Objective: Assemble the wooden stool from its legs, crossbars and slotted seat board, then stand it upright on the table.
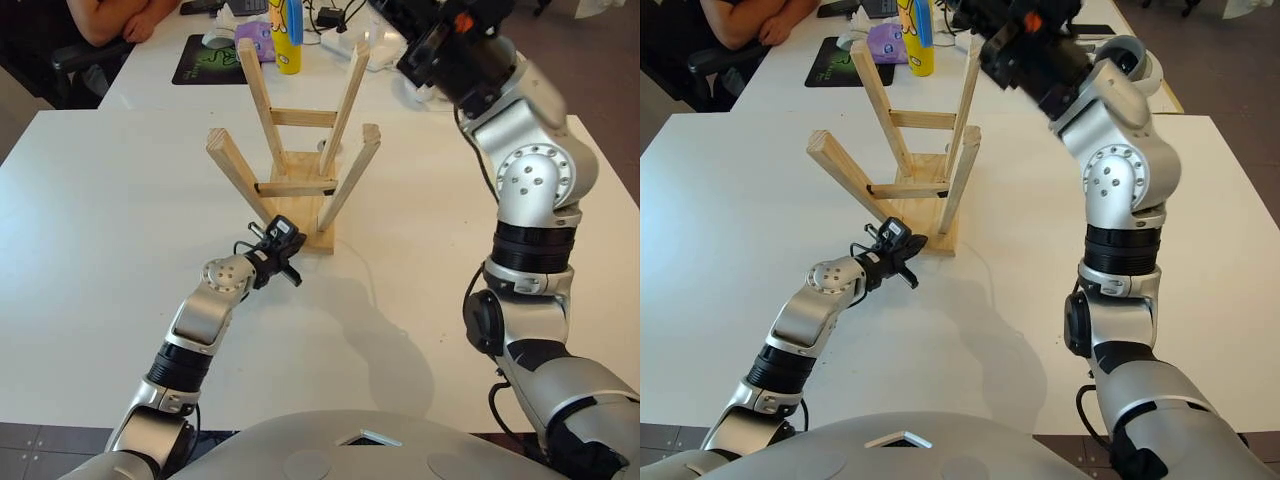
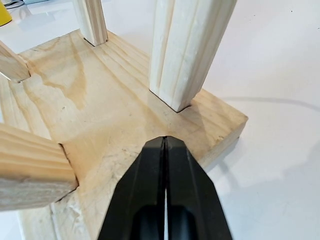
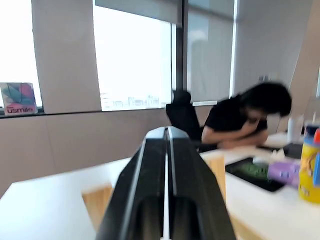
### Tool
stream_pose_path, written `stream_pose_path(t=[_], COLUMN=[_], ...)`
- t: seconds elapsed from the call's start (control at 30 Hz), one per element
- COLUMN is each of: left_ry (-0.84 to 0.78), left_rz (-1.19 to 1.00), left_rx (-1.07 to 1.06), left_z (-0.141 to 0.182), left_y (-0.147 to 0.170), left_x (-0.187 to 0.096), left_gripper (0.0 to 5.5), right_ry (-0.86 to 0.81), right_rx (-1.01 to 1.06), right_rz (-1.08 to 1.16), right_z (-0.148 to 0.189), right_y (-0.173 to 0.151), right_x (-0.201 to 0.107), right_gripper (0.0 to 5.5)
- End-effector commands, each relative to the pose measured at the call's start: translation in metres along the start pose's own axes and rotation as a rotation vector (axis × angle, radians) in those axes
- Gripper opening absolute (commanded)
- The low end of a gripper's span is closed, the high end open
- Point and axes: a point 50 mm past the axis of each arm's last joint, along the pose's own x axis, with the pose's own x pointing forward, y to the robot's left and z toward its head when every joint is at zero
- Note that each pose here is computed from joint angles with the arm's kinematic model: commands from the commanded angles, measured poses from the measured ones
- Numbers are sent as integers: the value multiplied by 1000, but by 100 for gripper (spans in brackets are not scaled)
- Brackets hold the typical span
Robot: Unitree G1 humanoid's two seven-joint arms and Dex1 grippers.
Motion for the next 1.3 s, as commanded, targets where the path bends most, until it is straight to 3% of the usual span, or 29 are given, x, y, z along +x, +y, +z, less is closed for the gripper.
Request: stream_pose_path(t=[0.03, 0.1, 0.23, 0.37, 0.43, 0.53, 0.63, 0.7, 0.9, 1.07, 1.17, 1.3], left_ry=[204, 203, 209, 213, 215, 215, 211, 209, 208, 36, -189, -399], left_rz=[-7, -4, 3, 4, 6, -1, -13, -26, -16, -37, -13, 23], left_rx=[-60, -60, -68, -73, -75, -73, -65, -54, -55, -30, 86, 287], left_z=[-39, -38, -41, -41, -42, -41, -38, -36, -37, -17, 7, 15], left_y=[-4, -2, -2, -3, -3, -4, -5, -4, -1, -5, -3, -7], left_x=[-1, 0, -1, -2, -2, -2, 1, 3, 1, -4, -21, -67], left_gripper=[0, 0, 0, 0, 0, 0, 0, 0, 0, 0, 0, 0], right_ry=[261, 187, -94, -376, -431, -327, 170, 323, 14, -179, -131, -12], right_rx=[142, 89, -64, -161, -165, -84, 102, 131, -88, -222, -242, -175], right_rz=[-107, -124, -82, 5, 42, -12, -211, -281, -320, -397, -555, -837], right_z=[-68, -50, 23, 98, 114, 82, -36, -74, 2, 42, 34, -16], right_y=[-4, -9, -10, 11, 22, 20, 2, 1, -20, -32, -45, -38], right_x=[-11, -6, 6, 2, -1, 0, -7, -20, -7, -30, -56, -104], right_gripper=[3, 3, 3, 3, 3, 3, 3, 3, 3, 3, 3, 3])
